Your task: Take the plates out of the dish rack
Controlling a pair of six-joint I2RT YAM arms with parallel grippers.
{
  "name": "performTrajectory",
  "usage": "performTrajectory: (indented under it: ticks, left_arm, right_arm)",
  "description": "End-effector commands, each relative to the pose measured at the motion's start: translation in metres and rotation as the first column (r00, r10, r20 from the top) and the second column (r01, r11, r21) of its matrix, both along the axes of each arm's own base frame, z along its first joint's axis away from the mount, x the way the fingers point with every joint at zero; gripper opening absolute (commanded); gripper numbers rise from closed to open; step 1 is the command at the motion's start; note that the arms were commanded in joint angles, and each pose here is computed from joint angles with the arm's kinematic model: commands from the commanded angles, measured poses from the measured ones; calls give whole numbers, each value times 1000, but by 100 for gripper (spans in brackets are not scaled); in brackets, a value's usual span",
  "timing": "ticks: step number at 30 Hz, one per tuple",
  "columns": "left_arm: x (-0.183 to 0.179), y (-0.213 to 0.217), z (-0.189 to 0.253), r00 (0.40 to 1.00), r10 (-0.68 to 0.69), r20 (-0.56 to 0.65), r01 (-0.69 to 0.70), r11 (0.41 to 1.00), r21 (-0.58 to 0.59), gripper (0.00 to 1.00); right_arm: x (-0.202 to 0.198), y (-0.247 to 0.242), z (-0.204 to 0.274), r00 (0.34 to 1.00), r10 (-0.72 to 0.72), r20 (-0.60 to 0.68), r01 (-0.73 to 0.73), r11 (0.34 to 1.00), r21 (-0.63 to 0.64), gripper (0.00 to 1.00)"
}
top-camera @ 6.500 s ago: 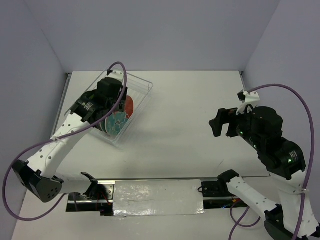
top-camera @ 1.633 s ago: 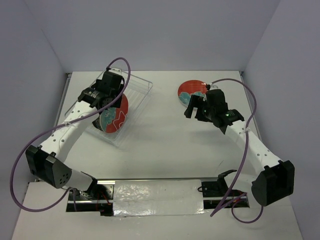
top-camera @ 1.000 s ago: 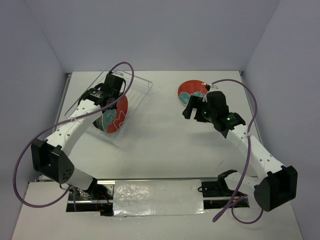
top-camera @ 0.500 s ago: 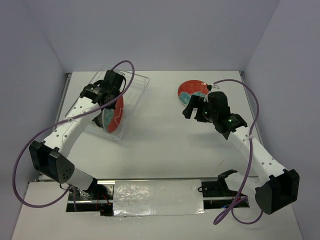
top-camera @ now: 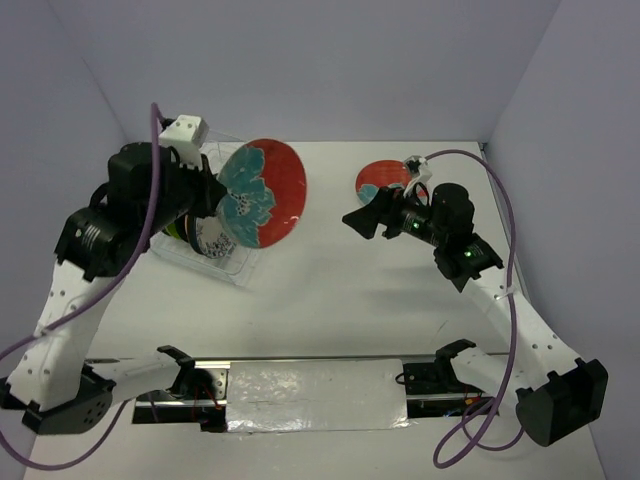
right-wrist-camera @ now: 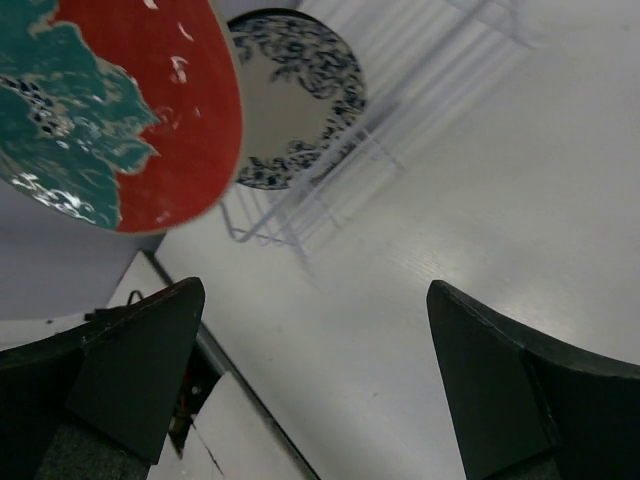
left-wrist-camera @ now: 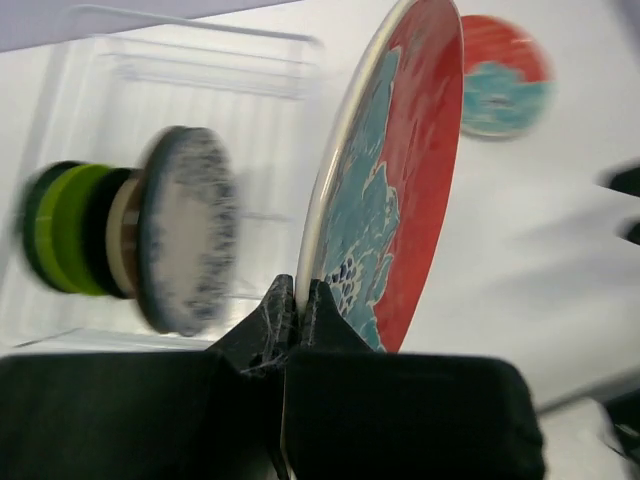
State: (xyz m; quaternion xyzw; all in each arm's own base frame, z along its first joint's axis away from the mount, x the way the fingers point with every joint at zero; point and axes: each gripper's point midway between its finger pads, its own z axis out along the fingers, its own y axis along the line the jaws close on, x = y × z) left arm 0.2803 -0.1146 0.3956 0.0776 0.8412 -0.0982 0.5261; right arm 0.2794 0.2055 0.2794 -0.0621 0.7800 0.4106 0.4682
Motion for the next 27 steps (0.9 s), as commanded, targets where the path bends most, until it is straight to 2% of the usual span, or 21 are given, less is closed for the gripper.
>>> performTrajectory:
  ticks: [1, 5, 10, 11, 14, 15, 16, 18, 19, 21, 22, 25, 26, 27]
  left_arm:
    - [-27, -59, 70, 948, -221, 229, 291, 893, -343, 0]
    - [-41, -80, 87, 908, -281, 312, 405, 783, -473, 0]
    - [-53, -102, 92, 856, -374, 358, 516, 668, -536, 0]
    - [-52, -105, 91, 854, -384, 352, 520, 654, -549, 0]
    - [-49, -107, 90, 854, -384, 350, 520, 644, -561, 0]
    - [-48, -106, 89, 857, -378, 349, 515, 650, -559, 0]
    - [-46, -104, 86, 867, -367, 337, 498, 663, -559, 0]
    - [-40, -99, 83, 883, -334, 330, 468, 690, -552, 0]
    - [-38, -98, 81, 888, -328, 321, 457, 699, -549, 13]
    - [-28, -92, 73, 912, -283, 296, 404, 739, -539, 48]
    - [-25, -86, 64, 934, -254, 252, 353, 767, -536, 97]
    - [-6, -55, 40, 984, -82, 155, 146, 873, -465, 99]
    - [-5, -48, 36, 989, -53, 141, 111, 889, -444, 99]
    - [1, -30, 33, 989, 45, 138, 16, 910, -414, 99]
  right_arm:
    - [-30, 27, 63, 945, 226, 236, -253, 963, 89, 100]
    - [-41, 30, 72, 925, 276, 261, -308, 947, 92, 100]
    - [-51, 30, 71, 912, 302, 276, -340, 935, 100, 96]
    - [-52, 30, 71, 912, 303, 277, -342, 934, 105, 82]
    - [-51, 29, 72, 918, 291, 270, -330, 938, 109, 54]
    - [-49, 27, 74, 920, 281, 272, -320, 941, 110, 18]
    - [-42, 24, 72, 939, 241, 247, -275, 954, 116, 3]
    - [-34, 17, 69, 954, 196, 226, -227, 966, 122, 1]
    - [-31, 15, 67, 962, 181, 206, -211, 968, 135, 1]
    - [-22, 9, 61, 976, 138, 171, -164, 974, 153, 0]
    - [-14, 2, 60, 986, 96, 137, -121, 976, 183, 0]
    - [16, -29, 47, 997, -70, 19, 63, 967, 247, 0]
    - [25, -41, 39, 992, -125, -25, 127, 956, 263, 0]
    - [36, -54, 34, 976, -199, -85, 216, 931, 295, 0]
